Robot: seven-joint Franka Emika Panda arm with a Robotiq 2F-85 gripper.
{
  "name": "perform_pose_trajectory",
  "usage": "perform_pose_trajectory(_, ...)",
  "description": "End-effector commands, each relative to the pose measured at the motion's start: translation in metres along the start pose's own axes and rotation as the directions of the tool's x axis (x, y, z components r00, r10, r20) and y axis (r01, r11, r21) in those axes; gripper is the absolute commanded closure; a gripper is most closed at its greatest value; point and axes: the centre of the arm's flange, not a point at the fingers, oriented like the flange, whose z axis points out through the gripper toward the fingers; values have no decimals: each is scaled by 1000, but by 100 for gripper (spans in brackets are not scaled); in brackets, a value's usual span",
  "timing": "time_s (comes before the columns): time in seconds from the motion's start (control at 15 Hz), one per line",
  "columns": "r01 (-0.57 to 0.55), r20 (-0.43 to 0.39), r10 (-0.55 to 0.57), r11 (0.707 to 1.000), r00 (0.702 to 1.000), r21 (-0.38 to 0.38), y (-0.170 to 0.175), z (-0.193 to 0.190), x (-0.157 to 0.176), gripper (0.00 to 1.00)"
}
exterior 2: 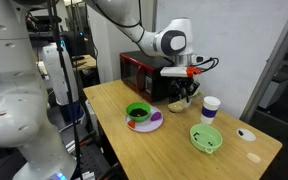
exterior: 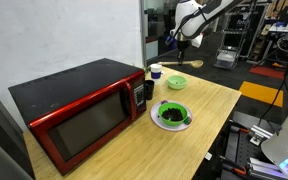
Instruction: Use the ladle to scoop some of the contents in the light green bowl into the green pot on the right
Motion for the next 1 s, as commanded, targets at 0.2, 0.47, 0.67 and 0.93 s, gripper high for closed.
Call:
perform_pose_trajectory(0.2, 125, -32, -123, 991, 992, 55, -55, 32, -61, 94)
perform_pose_trajectory(0.47, 132, -68, -129, 991, 989, 36, -87, 58, -83, 94)
perform_pose_trajectory(0.67, 105, -62, -102, 993, 993, 58, -94, 84, -94, 94)
perform_pose_trajectory(0.93, 28, -6, -27, 998, 1000, 51, -70, 129, -103, 94)
